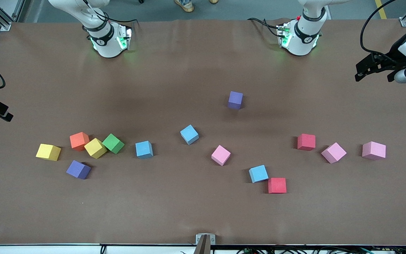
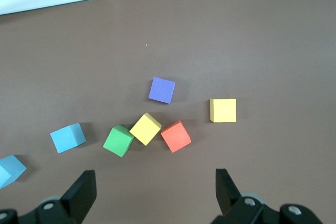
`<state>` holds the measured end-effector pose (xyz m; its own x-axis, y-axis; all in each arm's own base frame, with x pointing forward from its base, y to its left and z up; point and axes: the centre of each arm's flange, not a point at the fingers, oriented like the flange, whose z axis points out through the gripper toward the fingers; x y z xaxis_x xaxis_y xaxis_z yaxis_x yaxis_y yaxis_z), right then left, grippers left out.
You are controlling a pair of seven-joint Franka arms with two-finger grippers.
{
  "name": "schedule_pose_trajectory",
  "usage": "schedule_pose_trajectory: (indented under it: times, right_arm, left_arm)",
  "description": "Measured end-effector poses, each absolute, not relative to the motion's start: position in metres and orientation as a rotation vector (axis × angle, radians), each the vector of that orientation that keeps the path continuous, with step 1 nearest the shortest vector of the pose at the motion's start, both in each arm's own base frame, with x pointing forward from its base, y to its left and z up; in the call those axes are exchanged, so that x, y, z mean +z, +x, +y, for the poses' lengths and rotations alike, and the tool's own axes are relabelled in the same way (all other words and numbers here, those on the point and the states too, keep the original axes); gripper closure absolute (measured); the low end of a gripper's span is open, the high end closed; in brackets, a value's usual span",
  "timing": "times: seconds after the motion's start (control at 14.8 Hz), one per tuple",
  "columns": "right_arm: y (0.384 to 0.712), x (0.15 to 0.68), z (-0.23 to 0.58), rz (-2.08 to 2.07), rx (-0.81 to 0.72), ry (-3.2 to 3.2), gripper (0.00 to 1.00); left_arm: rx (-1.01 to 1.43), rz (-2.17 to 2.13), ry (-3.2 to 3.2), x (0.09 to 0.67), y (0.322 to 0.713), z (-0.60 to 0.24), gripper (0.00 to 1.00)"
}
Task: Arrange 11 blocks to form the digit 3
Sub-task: 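Reach the left and right grippers down to two light blue cubes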
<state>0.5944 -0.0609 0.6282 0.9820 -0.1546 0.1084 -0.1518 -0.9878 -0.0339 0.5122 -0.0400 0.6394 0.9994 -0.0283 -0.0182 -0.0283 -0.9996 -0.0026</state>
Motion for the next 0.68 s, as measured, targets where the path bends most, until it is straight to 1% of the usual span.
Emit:
schedule_pose_trajectory:
  times: [0.41,0.54,0.68]
  right_arm:
    - [0.594,0.628,-0.061,0.240,-0.173,-3.102,0.00]
    - [0.594,0.628,-0.061,0.240,-0.173,-3.102,0.00]
    - [0.594,0.628,-0.061,0.240,-0.173,-3.102,0.00]
  left_arm:
    - [0.018,0.038,-3.141,0.642,0.517,-0.037,0.00]
    - [0.005,0.041,-3.148,0.644,0.530,-0.037,0.00]
    - [0.054,0.037,-3.156,0.626,0.546,-0.044,0.00]
